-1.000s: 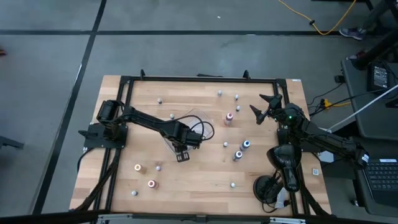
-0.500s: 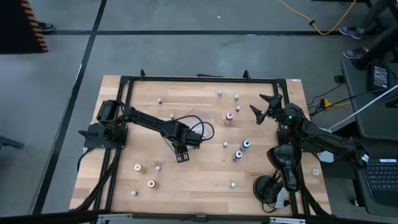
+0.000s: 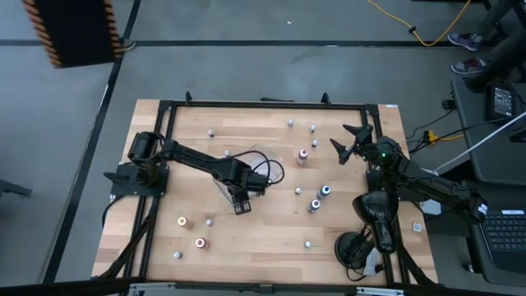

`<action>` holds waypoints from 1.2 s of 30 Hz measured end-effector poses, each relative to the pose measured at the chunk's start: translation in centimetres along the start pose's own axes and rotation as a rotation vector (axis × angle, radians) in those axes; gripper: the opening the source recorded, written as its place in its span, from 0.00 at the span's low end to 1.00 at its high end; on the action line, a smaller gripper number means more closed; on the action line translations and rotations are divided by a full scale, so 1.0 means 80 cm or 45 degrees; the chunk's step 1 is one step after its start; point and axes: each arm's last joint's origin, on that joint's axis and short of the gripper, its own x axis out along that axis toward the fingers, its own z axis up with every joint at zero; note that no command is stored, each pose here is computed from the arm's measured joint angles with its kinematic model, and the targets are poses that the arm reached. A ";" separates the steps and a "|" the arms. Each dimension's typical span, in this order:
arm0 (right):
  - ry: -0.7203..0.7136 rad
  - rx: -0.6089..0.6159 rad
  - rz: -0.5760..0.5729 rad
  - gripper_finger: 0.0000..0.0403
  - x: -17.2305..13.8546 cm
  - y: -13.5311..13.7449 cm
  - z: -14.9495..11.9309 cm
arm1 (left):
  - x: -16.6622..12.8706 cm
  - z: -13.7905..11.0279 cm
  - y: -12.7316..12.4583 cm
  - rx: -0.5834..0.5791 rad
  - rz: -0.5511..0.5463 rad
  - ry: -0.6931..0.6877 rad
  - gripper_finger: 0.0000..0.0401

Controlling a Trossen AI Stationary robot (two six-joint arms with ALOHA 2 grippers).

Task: Pick & Place food coloring
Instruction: Put the small dark green food coloring bottle into the transparent bin, then put the left small blue food coloring bottle into the transparent bin

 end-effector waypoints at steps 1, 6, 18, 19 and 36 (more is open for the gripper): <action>0.000 -0.001 0.000 0.98 0.000 0.000 0.000 | -0.002 0.001 0.001 -0.003 0.000 -0.001 0.31; 0.000 -0.001 0.000 0.98 0.000 0.000 0.000 | -0.011 0.007 0.005 -0.020 0.000 -0.013 0.31; 0.000 -0.001 0.000 0.98 0.000 0.000 0.000 | -0.078 -0.001 0.033 -0.202 0.019 -0.243 0.40; 0.000 0.001 0.000 0.98 0.000 0.000 0.000 | -0.086 -0.002 0.037 -0.225 0.037 -0.276 0.43; 0.000 0.000 0.000 0.98 0.000 0.000 0.000 | -0.146 -0.022 0.169 -0.736 0.248 -0.364 0.70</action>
